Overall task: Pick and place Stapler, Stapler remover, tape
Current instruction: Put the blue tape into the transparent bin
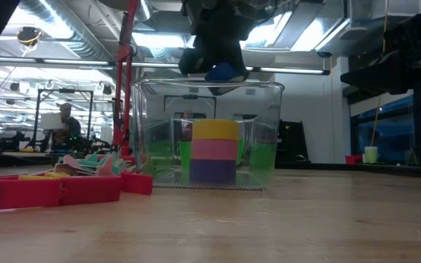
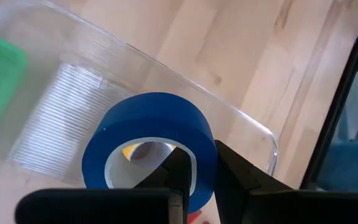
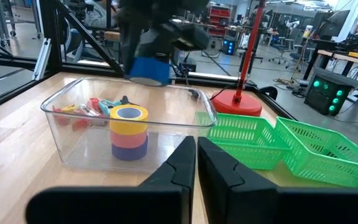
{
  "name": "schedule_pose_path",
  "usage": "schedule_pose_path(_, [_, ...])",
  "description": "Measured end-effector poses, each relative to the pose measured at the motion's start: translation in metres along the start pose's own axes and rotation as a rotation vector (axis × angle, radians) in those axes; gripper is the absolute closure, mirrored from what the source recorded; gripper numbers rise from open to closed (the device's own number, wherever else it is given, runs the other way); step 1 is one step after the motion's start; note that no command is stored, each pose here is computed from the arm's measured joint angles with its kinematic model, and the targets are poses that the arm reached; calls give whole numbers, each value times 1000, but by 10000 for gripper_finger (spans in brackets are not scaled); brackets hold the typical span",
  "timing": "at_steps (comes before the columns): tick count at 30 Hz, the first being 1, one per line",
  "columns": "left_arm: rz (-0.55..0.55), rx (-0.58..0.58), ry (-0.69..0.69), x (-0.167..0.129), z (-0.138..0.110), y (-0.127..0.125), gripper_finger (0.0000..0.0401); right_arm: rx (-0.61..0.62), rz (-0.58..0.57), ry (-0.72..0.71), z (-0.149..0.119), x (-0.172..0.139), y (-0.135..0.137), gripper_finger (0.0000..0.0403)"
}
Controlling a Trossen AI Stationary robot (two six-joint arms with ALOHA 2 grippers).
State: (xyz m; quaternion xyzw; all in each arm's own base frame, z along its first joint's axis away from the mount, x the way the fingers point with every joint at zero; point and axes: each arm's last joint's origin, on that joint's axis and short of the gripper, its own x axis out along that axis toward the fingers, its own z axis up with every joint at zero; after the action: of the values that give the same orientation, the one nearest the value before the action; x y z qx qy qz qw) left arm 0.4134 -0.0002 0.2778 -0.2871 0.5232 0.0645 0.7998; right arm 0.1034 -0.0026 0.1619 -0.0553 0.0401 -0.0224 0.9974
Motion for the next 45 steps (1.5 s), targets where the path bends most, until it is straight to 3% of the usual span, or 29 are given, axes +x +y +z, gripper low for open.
schedule_pose_path(10, [34,16,100,30,-13,-10,359,0,0,0,0,0,0,382])
schedule_pose_path(45, [65,-47,150,41,-11,3,355,0,0,0,0,0,0,382])
